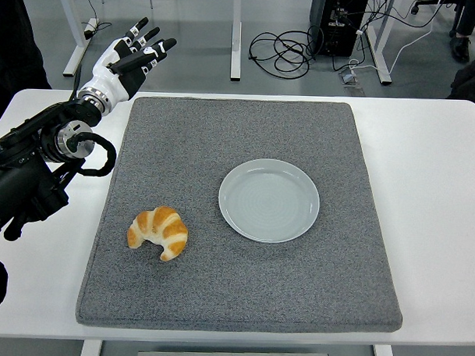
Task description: Place the bread on the plate
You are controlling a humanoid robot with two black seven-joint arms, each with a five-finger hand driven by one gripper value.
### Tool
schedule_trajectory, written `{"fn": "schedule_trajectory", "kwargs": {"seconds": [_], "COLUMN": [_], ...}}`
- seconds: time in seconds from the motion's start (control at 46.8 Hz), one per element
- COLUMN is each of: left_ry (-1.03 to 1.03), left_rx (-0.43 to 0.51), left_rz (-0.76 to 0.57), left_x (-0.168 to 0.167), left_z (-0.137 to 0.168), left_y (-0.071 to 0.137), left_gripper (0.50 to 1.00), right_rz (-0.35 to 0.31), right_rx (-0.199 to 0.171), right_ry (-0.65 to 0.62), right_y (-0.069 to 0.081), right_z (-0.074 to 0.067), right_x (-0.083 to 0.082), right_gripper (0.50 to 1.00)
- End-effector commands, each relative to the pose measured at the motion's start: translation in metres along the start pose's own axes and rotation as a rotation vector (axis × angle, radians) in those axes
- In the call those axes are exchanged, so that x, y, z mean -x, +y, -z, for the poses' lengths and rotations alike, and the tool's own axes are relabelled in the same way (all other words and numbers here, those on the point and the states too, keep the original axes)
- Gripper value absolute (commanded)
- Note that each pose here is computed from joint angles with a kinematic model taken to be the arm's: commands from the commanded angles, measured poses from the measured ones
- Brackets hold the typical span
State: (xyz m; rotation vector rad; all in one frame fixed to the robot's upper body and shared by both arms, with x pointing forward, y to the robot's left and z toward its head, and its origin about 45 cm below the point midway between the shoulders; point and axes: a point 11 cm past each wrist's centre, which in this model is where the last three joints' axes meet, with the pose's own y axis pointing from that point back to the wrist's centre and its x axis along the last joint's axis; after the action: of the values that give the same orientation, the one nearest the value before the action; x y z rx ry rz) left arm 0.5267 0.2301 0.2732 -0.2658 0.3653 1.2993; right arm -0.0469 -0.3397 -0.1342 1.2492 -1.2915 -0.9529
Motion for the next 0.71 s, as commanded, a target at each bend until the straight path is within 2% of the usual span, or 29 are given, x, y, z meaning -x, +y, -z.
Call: {"fn": "schedule_trajectory", "kwargs": {"seconds": [0.0, 0.449, 0.684], "left_ry": [-0.003, -0.004, -0.058], "left_rx": [0.001, -0.016, 0.007], "left_rz": [-0.002, 0.01, 0.095], "left_x": [-0.001, 0.003, 0.012], "left_z": [0.0, 0.003, -0.025], "left_y": [0.001, 0.0, 0.008], "left_gripper": [0.977, 0.977, 0.977], "right_rz": [0.0, 0.0, 0.0], "right_rx": [0.0, 0.0, 0.0], "right_ry": [0.0, 0.001, 0.0], "right_y": [0.0, 0.0, 0.0], "right_z": [0.0, 0.0, 0.0], "right_x": [0.0, 0.0, 0.0], "right_gripper": [1.0, 1.0, 1.0]}}
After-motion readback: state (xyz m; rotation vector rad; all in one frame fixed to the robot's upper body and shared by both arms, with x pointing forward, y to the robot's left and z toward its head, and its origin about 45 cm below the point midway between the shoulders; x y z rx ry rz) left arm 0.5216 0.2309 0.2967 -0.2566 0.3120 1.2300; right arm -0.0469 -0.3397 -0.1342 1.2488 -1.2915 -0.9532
